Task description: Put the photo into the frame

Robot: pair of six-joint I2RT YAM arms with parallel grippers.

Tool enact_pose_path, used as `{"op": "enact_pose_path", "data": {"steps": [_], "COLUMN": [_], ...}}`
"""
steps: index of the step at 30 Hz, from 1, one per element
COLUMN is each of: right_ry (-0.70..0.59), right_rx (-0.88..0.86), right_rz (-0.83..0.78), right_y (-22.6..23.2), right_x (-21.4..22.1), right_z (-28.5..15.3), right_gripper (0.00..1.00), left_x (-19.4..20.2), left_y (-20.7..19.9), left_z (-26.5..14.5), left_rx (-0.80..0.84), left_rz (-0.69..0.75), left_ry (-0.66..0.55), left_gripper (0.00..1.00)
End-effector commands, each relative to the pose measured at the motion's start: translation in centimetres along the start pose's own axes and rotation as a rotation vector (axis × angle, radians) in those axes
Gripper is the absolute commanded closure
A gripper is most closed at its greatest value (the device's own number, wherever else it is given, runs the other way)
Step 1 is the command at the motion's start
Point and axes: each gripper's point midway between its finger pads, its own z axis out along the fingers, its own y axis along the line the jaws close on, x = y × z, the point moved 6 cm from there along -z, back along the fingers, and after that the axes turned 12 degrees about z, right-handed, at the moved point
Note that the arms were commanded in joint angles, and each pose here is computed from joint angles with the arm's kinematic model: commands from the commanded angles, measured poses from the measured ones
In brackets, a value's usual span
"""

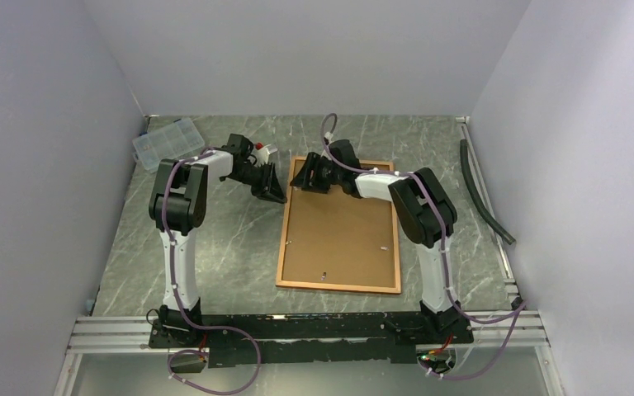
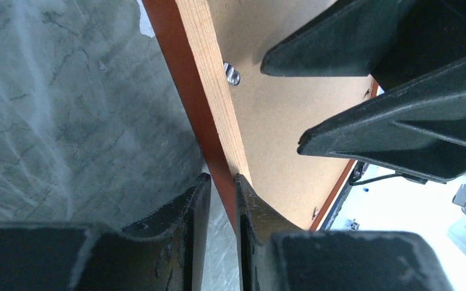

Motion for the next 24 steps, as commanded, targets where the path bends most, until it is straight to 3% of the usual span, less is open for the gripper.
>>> {"op": "enact_pose_path", "data": {"steps": [1, 24], "right_ry": [-0.016, 0.091], "right_rx": [-0.043, -0.064], "right_rz": [-0.063, -0.078], "right_y": [1.4, 0.5], "right_x": [-1.7, -0.7], "right_z": [1.0, 2.4], "right_gripper": [0.45, 0.5], "left_x": [0.2, 0.7], "left_y": [0.6, 0.4], "left_z": [0.7, 0.6], "left_rx": [-0.009, 0.001], "left_rz": [0.007, 0.007], "left_ry": [0.014, 0.012], "left_gripper": [0.75, 0.83]}}
